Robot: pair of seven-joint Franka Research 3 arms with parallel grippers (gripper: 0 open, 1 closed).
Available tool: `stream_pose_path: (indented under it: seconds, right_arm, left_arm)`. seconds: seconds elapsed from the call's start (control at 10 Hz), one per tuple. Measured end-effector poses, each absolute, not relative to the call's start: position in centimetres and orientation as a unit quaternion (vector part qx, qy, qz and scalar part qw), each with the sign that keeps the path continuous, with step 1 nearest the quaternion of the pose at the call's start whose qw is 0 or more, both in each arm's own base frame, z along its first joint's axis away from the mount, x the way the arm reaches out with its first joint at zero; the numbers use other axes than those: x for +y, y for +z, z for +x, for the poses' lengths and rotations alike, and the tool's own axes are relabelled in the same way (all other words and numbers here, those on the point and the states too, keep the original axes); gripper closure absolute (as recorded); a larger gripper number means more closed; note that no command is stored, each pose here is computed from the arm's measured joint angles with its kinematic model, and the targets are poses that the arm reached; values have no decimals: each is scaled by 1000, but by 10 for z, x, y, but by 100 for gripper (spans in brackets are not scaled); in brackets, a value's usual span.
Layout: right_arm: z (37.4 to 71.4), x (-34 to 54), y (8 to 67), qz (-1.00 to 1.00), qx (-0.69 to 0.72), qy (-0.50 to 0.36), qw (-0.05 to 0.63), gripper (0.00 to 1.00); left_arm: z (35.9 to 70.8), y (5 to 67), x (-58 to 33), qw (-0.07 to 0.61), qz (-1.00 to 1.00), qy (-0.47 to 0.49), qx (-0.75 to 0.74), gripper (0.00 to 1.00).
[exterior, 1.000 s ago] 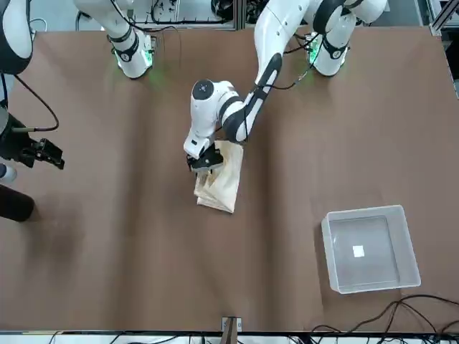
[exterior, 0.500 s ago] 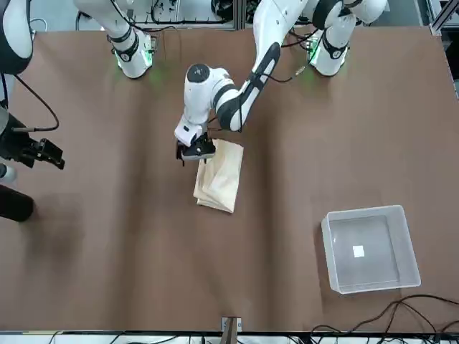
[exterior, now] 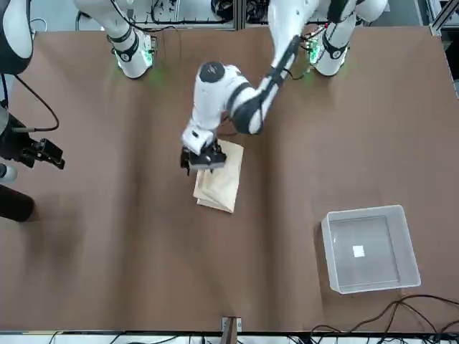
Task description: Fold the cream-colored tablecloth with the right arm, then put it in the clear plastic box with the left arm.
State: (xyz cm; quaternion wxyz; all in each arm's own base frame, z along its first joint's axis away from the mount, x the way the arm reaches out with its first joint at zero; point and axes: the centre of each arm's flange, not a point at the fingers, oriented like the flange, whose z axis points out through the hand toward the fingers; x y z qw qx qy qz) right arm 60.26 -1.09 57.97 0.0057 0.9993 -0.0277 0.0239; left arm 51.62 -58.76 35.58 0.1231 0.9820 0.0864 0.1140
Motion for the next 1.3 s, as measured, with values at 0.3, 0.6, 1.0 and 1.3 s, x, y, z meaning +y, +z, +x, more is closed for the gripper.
stream_pose_path:
  seconds: [0.3, 0.6, 1.0, 1.3]
  right_arm:
    - [603, -11, 579, 999, -28, 23, 6, 0]
    - [602, -11, 579, 999, -28, 23, 6, 0]
    - [602, -12, 578, 999, -28, 23, 6, 0]
    - [602, -11, 578, 999, -28, 23, 6, 0]
  left_arm:
    - [556, 375, -510, 120, 990, 57, 40, 1]
    - [571, 332, -455, 158, 987, -13, -15, 1]
    - [574, 254, -399, 264, 960, -36, -86, 1]
    - [573, 225, -372, 322, 940, -34, -105, 3]
